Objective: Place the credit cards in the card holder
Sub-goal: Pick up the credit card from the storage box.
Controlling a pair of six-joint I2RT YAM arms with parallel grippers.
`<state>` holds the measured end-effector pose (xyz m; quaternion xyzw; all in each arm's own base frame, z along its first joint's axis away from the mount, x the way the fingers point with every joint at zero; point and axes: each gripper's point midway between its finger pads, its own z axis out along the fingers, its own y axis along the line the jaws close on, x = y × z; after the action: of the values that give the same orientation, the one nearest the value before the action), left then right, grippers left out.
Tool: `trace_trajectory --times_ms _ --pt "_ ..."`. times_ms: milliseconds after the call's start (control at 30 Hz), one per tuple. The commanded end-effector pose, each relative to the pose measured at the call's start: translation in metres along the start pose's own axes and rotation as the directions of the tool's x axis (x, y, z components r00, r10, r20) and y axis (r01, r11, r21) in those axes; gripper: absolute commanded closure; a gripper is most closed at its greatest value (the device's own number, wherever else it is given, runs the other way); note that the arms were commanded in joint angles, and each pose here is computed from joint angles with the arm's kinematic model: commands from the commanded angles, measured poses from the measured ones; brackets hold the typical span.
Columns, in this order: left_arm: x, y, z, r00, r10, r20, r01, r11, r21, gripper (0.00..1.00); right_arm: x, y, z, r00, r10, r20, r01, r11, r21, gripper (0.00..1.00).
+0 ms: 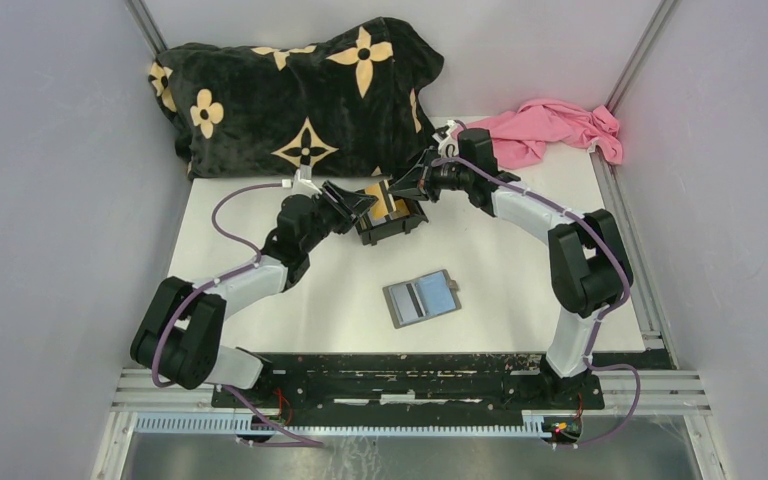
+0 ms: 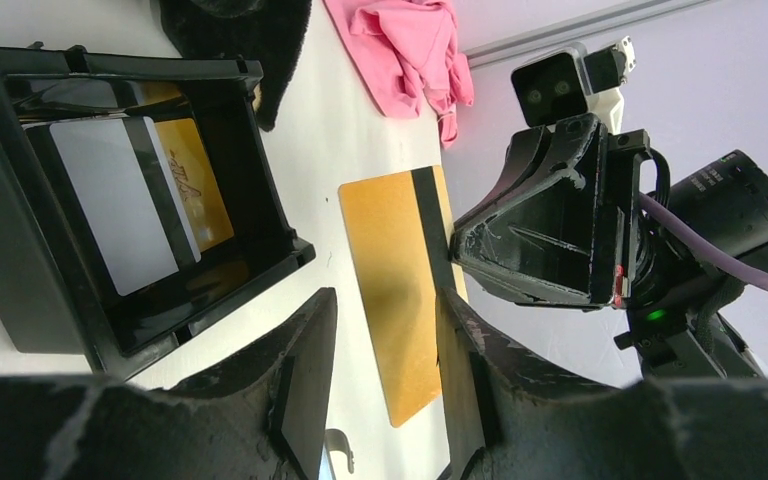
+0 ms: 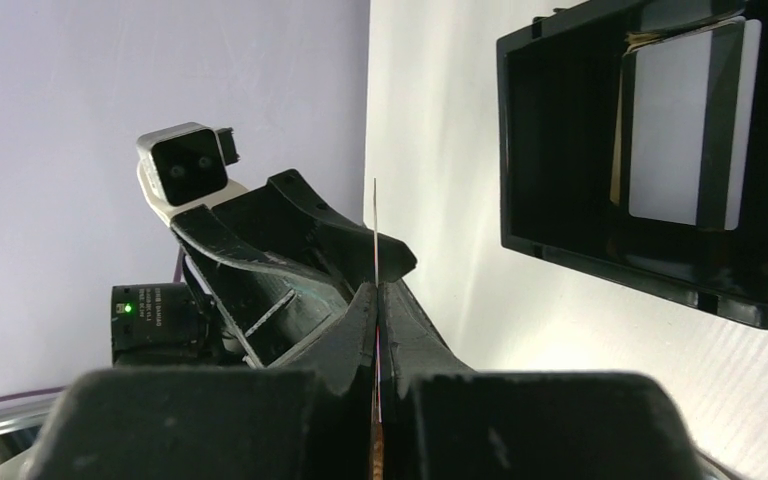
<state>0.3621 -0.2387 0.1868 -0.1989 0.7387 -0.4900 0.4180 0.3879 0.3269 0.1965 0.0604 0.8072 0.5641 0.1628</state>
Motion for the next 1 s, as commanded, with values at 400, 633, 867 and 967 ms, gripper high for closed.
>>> trace_trajectory --times_ms 400,633,867,967 --pt "0.003 -0.025 0.001 0.998 -0.063 -0.025 0.066 0.988 0.138 0.74 0.007 0.020 -0.008 1.000 -0.026 -0.015 0.024 0.994 -0.103 0.99" --pt "0.006 -0.023 -0.005 0.998 -0.061 -0.028 0.065 0.988 0.143 0.97 0.007 0.019 -0.009 0.999 -0.030 -0.011 0.029 0.995 -0.096 0.99" --pt "0.011 -0.010 -0.017 0.998 -0.061 -0.018 0.062 0.993 0.100 0.97 0.010 0.010 -0.019 0.995 -0.099 -0.011 0.100 0.995 0.013 0.61" --pt "0.013 -0.001 -0.025 0.998 -0.063 0.001 0.063 0.996 0.058 0.97 0.013 0.004 -0.031 0.987 -0.160 -0.010 0.160 0.982 0.097 0.54"
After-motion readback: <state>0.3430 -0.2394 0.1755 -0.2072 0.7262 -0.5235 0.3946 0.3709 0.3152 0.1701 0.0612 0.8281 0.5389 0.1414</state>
